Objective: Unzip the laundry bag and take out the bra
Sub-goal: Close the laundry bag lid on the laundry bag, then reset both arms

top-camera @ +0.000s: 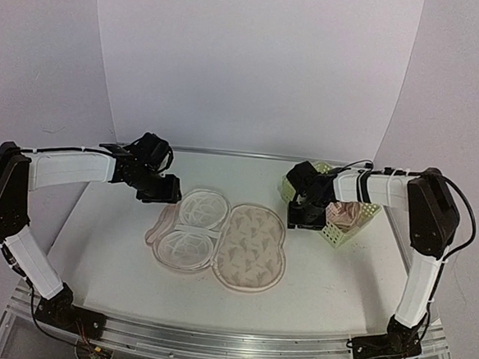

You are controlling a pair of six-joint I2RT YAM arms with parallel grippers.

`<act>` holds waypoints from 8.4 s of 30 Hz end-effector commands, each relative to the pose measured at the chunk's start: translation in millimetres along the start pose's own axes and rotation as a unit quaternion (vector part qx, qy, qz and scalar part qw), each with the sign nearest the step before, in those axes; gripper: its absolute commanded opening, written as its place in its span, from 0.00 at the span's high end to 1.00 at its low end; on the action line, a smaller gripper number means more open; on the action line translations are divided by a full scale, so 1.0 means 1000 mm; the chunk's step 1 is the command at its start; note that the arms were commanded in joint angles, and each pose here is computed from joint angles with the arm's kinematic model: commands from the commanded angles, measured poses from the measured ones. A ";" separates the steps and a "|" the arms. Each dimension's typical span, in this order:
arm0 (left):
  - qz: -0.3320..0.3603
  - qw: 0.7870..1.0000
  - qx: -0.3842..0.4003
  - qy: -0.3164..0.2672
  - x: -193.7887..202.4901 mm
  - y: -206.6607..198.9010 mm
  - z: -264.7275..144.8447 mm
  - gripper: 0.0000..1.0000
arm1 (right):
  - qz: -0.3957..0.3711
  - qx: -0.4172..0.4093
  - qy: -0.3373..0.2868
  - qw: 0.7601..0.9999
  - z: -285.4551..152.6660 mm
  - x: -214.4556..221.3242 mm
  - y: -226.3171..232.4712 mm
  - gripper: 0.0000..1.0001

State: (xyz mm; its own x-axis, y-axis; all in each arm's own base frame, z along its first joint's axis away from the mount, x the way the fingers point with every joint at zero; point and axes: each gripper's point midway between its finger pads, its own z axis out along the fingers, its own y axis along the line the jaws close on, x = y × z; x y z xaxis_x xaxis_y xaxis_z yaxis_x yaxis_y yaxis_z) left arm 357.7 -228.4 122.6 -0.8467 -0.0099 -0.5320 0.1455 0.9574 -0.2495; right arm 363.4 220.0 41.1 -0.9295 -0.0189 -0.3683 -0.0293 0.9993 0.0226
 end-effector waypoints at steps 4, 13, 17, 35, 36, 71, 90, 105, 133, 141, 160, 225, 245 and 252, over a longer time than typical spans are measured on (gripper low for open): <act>0.002 1.000 0.011 0.001 -0.005 -0.005 0.002 0.43 | 0.028 -0.076 -0.018 0.997 -0.020 0.001 0.042 0.46; 0.006 1.000 0.010 0.005 -0.002 -0.004 0.003 0.43 | 0.065 -0.105 0.010 0.992 -0.007 0.015 0.053 0.47; 0.007 1.000 0.009 0.005 -0.002 -0.004 0.003 0.43 | 0.074 -0.109 0.024 0.991 -0.001 0.025 0.053 0.48; 0.011 1.000 0.009 0.013 0.000 -0.005 0.010 0.43 | 0.085 -0.107 0.054 0.989 0.013 0.043 0.054 0.58; 0.010 1.000 0.008 0.013 0.000 -0.004 0.011 0.43 | 0.085 -0.107 0.055 0.989 0.014 0.043 0.055 0.59; 0.018 0.998 -0.020 0.061 0.030 0.012 0.041 0.43 | 0.062 -0.106 0.016 0.992 -0.014 0.027 0.056 1.00; 0.016 0.993 -0.011 0.113 0.069 -0.001 0.064 0.54 | 0.008 -0.177 -0.074 0.981 -0.119 -0.023 0.069 1.00; 0.028 0.990 0.041 0.133 0.089 -0.045 0.067 0.87 | -0.010 -0.287 -0.100 0.953 -0.174 -0.038 0.110 1.00; 0.022 0.982 0.138 0.129 0.104 -0.114 0.064 1.00 | 0.008 -0.405 -0.002 0.914 -0.142 -0.022 0.200 1.00; 0.026 0.983 0.143 0.112 0.095 -0.117 0.056 1.00 | 0.001 -0.400 0.026 0.916 -0.119 -0.004 0.212 1.00; 0.049 0.995 0.088 -0.005 0.047 -0.090 -0.005 0.98 | 0.023 -0.407 0.074 0.910 -0.086 -0.001 0.238 1.00; 0.044 0.998 0.021 -0.041 0.054 -0.049 -0.040 0.64 | -0.011 -0.436 0.092 0.895 -0.057 0.012 0.294 0.90; 0.049 0.997 0.026 -0.058 0.037 -0.059 -0.045 0.47 | -0.064 -0.398 -0.073 0.912 -0.130 -0.032 0.238 0.29; 0.035 0.997 0.038 -0.056 0.023 -0.050 -0.046 0.16 | -0.027 -0.351 -0.101 0.930 -0.124 -0.051 0.175 0.13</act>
State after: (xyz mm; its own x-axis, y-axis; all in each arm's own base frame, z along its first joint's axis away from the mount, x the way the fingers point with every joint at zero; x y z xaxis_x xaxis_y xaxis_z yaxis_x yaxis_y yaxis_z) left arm 290.5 -263.6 135.6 -0.7954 0.0584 -0.6033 0.2436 0.9422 -0.2300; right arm 336.8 428.7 159.6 -0.8792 -0.0637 -0.4723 -0.3837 0.6823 0.6223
